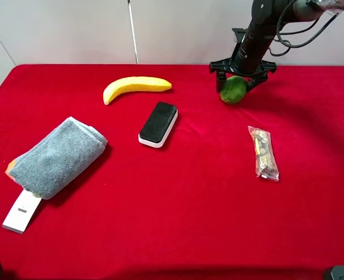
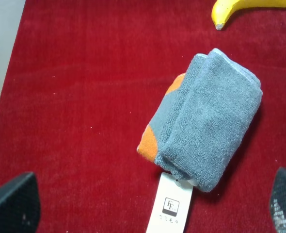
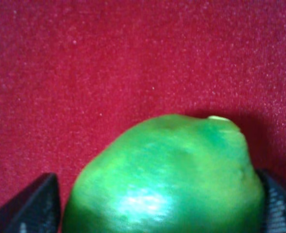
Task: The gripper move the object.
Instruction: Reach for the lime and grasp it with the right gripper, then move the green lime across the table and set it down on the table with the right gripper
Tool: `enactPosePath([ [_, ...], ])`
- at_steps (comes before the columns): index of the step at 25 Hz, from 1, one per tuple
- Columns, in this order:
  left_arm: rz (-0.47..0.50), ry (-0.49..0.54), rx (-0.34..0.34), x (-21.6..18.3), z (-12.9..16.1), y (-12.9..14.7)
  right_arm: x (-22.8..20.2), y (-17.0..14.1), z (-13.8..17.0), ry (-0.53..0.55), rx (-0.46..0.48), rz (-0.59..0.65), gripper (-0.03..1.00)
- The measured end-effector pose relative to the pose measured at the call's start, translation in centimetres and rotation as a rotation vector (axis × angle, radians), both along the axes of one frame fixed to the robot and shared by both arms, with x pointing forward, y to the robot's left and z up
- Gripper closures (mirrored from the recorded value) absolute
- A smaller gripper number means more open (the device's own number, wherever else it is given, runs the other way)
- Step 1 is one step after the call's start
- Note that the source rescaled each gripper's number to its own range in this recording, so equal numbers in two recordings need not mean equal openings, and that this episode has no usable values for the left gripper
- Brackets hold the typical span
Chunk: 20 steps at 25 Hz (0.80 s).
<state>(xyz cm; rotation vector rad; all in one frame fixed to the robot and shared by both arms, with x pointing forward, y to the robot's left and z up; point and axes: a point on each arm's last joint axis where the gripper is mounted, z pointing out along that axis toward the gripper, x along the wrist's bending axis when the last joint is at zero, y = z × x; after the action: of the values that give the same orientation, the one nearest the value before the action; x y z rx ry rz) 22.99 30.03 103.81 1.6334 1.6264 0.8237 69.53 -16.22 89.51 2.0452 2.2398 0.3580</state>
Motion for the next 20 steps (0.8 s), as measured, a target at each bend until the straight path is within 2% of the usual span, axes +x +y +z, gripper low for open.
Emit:
enactPosePath([
  [1,0.000,0.000,0.000,0.00,0.00,0.00,0.00,0.00,0.00,0.000,0.000,0.000,0.96],
  [20,0.000,0.000,0.000,0.00,0.00,0.00,-0.10,-0.15,-0.02,0.012,-0.019,0.009,0.96],
])
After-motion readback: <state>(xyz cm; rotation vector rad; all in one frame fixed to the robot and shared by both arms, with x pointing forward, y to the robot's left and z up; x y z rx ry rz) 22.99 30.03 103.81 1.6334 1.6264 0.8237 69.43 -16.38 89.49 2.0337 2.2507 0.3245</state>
